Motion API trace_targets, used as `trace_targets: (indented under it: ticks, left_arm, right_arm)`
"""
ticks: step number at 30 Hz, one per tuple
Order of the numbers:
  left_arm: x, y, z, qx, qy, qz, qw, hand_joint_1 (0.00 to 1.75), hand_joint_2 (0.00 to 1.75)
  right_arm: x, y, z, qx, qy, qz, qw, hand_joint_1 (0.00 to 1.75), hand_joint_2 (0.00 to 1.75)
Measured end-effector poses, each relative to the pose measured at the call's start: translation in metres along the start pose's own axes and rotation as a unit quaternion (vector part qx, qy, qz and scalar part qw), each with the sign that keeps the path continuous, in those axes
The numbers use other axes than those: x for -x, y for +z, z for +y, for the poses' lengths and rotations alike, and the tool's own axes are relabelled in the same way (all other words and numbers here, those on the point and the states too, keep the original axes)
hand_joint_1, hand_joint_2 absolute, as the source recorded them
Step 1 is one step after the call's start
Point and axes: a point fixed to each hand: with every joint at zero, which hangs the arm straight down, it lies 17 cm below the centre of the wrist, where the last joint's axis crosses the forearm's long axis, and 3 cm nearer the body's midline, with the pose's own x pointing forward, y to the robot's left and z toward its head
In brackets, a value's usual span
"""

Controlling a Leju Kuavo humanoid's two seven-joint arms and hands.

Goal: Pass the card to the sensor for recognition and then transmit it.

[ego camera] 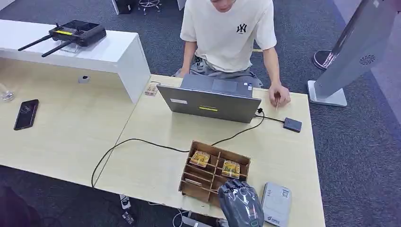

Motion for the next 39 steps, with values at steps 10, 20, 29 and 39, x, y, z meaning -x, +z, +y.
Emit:
trace_targets:
  ticks: [10, 20, 29, 39]
  left_arm:
    - [0.0, 0.0, 0.0, -0.001, -0.001, 0.0, 1.0, 0.0, 0.0]
    - [0.0, 0.0, 0.0, -0.001, -0.002, 0.001, 1.0, 0.0, 0.0]
    - [0.0, 0.0, 0.001, -0.001, -0.002, 0.001, 1.0, 0.0, 0.0]
    - [0.0, 0.0, 0.001, -0.002, -0.002, 0.001, 1.0, 0.0, 0.0]
  right_arm:
    - [0.004, -0.002, 0.002, -0.002, 0.0, 0.012, 1.0, 0.87, 1.75]
    - [0.008, -0.002, 0.003, -0.006, 0.001, 0.021, 1.0, 1.12, 1.75]
    - [0.012, -0.001, 0.008, -0.013, 0.004, 0.032, 0.999, 0.8, 1.75]
    - [0.02, -0.001, 0.01, -0.018, 0.005, 0.046, 0.999, 0.7, 1.75]
